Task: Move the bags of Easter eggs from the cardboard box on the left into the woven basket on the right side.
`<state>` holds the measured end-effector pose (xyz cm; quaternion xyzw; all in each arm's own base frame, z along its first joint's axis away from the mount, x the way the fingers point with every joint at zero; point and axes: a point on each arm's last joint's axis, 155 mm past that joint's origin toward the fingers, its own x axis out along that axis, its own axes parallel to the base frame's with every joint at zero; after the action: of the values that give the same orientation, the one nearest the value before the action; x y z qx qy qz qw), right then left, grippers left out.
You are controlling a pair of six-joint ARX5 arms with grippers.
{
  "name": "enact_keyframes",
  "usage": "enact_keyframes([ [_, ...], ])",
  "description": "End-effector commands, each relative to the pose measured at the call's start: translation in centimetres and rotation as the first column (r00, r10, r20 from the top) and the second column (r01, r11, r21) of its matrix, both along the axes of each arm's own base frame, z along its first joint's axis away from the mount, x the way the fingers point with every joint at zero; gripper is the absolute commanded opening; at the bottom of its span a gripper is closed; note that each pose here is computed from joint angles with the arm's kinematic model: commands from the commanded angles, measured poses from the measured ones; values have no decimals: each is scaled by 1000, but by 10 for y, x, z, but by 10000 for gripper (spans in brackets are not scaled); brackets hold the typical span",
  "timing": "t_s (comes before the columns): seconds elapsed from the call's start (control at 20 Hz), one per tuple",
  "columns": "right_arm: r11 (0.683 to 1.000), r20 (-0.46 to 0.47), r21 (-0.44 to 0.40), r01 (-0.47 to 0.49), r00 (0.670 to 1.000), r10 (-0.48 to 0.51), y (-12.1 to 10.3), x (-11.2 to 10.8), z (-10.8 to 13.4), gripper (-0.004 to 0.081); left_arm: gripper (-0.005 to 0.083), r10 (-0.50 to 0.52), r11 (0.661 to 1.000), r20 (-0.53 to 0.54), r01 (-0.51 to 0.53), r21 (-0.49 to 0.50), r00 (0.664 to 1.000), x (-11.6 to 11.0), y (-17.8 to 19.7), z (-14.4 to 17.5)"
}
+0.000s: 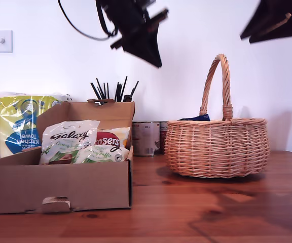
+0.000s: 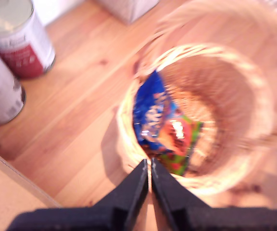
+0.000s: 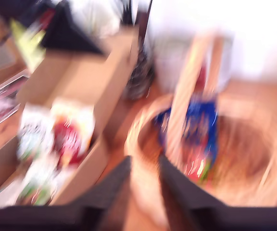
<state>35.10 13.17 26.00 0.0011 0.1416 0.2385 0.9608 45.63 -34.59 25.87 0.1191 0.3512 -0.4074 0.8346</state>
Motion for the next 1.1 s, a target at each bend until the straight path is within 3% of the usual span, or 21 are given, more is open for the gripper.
enact_keyframes([
  [0.0,999,-23,-32,1,1000,-1,2,12,-9,391,-20,-28,1000,-2,28,8,1000,-6,-2,-1],
  [0.2,999,-47,-52,0,999,-2,7,36,-11,411,-20,-83,996,24,83,-23,996,-13,-4,14],
  [0.3,998,-50,-56,6,999,-9,7,41,-11,411,-20,-69,995,87,75,-68,994,0,-3,32],
  [0.4,998,-44,-60,9,999,-11,6,42,-10,411,-20,-59,995,82,65,-71,995,1,1,33],
  [0.7,997,-42,-79,25,999,-28,3,45,-11,411,-20,-121,993,-54,121,1,991,-31,3,3],
  [0.9,996,-61,-84,23,998,-28,3,43,-16,411,-20,-188,980,-153,196,40,970,-60,-11,-31],
  [1.05,996,-57,-83,24,998,-29,3,43,-15,411,-20,-235,969,-153,244,44,960,-80,-22,-38],
])
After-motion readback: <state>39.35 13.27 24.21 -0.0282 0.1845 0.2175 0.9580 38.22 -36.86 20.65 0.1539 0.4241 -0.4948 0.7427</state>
